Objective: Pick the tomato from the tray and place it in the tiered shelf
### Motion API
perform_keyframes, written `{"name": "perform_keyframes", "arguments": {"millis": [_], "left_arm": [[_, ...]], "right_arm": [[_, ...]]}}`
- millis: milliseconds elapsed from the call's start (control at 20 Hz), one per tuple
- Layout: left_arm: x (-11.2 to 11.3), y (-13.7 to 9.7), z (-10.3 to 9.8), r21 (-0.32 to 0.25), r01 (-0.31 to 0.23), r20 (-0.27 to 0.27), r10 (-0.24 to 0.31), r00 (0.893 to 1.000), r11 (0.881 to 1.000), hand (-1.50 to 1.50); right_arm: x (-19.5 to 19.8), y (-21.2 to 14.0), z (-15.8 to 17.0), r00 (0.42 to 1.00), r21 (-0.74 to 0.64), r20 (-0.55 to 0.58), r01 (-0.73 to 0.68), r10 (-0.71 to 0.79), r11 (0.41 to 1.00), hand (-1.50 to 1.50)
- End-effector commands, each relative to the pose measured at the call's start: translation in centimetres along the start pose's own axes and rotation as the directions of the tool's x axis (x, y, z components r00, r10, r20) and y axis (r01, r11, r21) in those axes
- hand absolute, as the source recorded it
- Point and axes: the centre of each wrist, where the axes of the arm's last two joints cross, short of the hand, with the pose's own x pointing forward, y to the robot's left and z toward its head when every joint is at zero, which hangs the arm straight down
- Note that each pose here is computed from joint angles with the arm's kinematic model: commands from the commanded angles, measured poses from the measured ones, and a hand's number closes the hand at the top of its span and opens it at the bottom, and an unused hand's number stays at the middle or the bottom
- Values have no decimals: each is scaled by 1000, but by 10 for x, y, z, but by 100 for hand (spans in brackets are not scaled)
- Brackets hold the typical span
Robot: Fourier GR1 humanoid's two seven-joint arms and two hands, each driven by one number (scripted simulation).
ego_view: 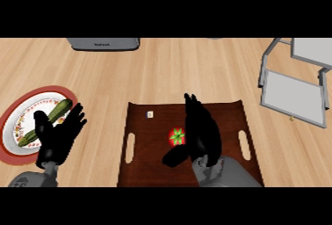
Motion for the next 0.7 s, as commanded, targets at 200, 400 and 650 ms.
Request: {"name": "perform_keyframes", "arguments": {"millis": [200,400,650], "left_arm": [[-9,5,18,-5,-2,-33,2,999,1000,0],[-6,8,5,14,3,-35,-3,999,1000,0],[-11,-7,5,-11,3,-16,-3,1000,1000,0]], "right_arm": [[-3,13,2,981,-12,-193,-27,24,1000,-150],[-10,33,7,982,-6,-190,-13,12,1000,-150],[4,38,-23,973,-37,-218,-83,73,996,-150]]}}
